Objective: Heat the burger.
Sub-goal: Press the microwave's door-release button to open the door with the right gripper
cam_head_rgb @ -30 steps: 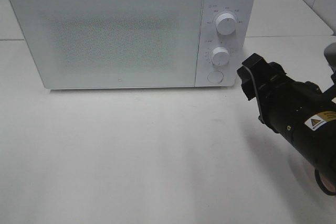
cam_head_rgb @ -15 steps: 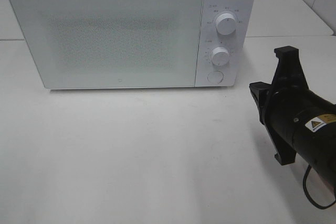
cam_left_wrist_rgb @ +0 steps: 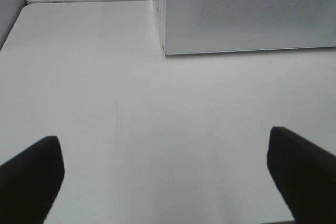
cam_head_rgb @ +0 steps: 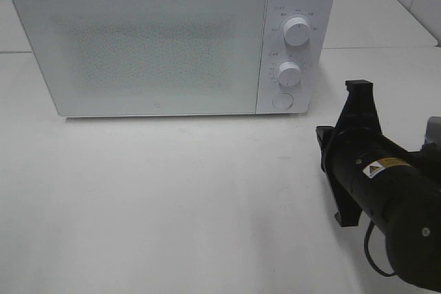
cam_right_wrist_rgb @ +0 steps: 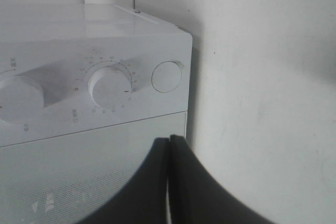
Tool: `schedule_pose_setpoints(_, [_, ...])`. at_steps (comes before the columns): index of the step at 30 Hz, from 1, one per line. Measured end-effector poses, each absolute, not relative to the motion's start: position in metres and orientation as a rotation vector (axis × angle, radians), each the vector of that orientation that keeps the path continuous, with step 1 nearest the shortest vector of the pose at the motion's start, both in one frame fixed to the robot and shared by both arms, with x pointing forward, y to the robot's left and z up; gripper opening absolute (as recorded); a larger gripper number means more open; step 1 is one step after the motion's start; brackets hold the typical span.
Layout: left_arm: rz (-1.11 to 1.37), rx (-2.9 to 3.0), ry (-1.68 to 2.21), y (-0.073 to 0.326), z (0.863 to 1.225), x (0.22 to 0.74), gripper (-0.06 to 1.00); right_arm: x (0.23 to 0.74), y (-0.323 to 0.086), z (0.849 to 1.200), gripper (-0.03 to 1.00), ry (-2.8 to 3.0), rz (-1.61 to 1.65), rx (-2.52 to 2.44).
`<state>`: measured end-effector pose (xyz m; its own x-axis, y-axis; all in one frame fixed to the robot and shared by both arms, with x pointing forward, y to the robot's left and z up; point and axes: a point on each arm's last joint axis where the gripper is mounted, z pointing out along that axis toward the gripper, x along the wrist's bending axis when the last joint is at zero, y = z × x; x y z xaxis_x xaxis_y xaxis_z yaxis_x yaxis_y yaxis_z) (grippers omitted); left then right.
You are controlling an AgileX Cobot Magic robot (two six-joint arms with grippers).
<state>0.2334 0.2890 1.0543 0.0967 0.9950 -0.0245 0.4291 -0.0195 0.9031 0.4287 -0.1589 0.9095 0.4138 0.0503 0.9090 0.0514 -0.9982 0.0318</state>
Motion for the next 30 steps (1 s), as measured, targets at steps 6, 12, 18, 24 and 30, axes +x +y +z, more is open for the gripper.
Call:
schedule_pose_setpoints(6, [0.888, 1.57, 1.447, 0.289, 1.054, 0.233, 0.99, 0.448, -0.15, 0.902, 0.01, -0.071, -1.647, -2.675])
schedule_pose_setpoints(12, [0.888, 1.57, 1.447, 0.289, 1.054, 0.233, 0.99, 0.47, -0.149, 0.897, 0.01, -0.063, -1.643, -2.686])
schedule_pose_setpoints(18, [0.888, 1.57, 1.447, 0.289, 1.054, 0.233, 0.99, 0.492, -0.148, 0.891, 0.02, -0.052, -1.601, -2.704])
schedule_pose_setpoints(24, [0.888, 1.57, 1.447, 0.289, 1.054, 0.233, 0.99, 0.515, -0.145, 0.885, 0.02, -0.064, -1.594, -2.696])
schedule_pose_setpoints(30, [0.888, 1.57, 1.447, 0.289, 1.054, 0.233, 0.99, 0.53, -0.143, 0.883, 0.02, -0.054, -1.589, -2.69])
